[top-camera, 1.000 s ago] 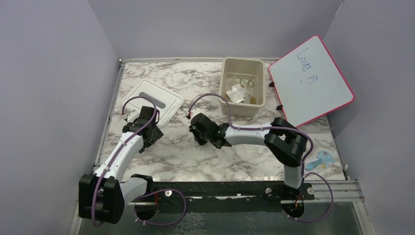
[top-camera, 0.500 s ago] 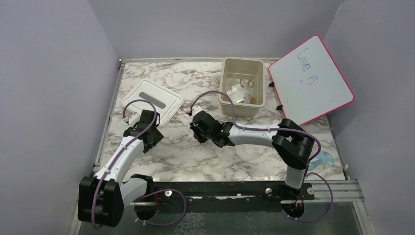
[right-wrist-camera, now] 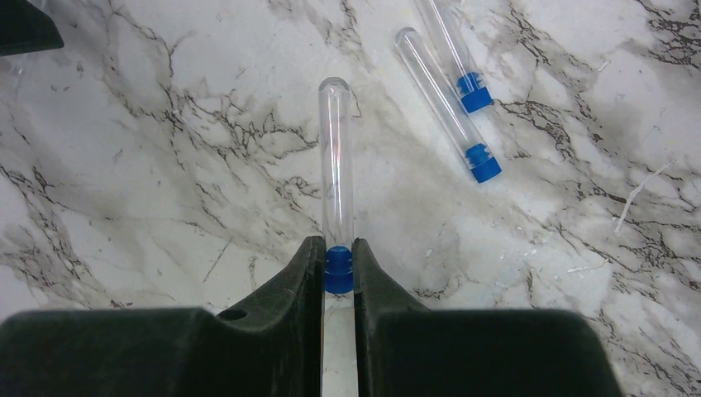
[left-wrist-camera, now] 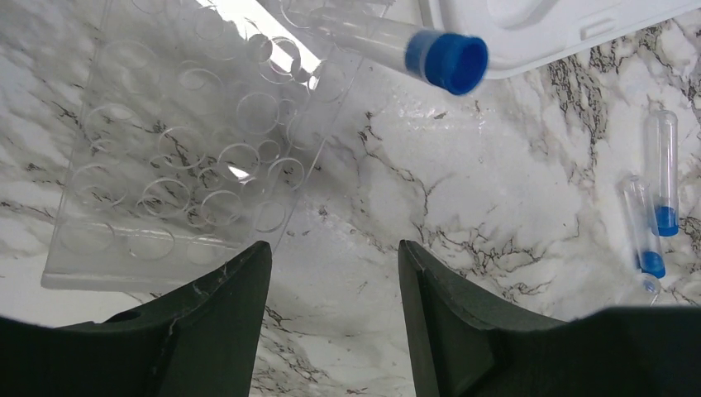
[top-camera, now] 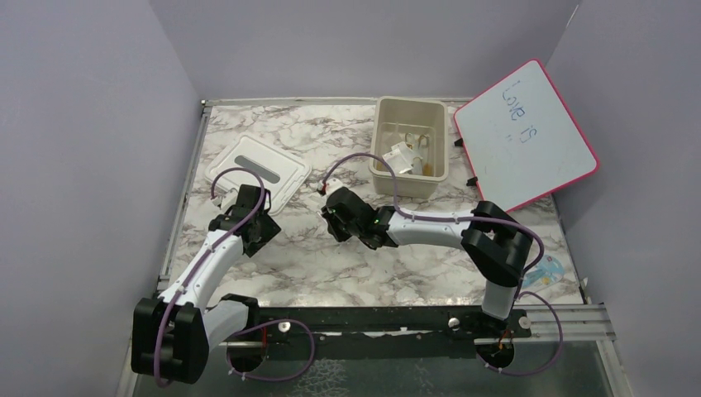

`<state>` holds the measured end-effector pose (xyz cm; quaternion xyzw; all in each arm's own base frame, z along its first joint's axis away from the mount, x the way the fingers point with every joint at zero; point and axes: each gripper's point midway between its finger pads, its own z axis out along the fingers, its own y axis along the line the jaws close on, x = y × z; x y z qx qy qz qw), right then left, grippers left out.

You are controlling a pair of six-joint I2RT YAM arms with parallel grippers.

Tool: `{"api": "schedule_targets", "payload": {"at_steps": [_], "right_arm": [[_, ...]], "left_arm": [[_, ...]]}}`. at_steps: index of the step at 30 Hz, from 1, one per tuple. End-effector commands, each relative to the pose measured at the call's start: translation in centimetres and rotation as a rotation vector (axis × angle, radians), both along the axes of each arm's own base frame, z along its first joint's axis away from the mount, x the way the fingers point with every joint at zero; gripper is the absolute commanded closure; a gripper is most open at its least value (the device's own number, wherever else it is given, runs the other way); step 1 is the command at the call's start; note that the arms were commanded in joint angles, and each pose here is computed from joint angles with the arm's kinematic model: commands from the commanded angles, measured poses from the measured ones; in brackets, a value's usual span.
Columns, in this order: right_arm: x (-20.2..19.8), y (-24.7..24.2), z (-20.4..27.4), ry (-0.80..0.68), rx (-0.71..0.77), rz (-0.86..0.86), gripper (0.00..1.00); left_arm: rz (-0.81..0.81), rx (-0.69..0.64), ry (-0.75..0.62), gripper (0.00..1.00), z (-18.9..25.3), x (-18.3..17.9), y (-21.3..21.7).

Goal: Organize the chemistry lab equipment

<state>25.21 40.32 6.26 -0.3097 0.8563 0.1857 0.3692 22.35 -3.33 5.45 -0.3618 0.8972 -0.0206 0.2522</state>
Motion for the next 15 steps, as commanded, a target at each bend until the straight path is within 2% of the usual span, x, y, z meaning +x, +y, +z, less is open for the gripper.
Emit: {"api": "schedule_targets", "payload": {"at_steps": [1,11,15], "right_arm": [[0.3,-0.1,1.5,-0.03,0.04,-0.03,0.91],[0.2,-0.1,1.8,-0.027,0.05,-0.03,0.91],[0.2,-0.1,2.0,-0.027,0.054,-0.031,0.91]], "left_arm": [[-0.021,-0.028,-0.04,0.39,0.8,0.7,-0.7],[0.008,0.098,-0.072,0.36,3.3,1.2,1.6],[0.031,0.151,-0.079,0.28,4.2,1.2,2.7]]}}
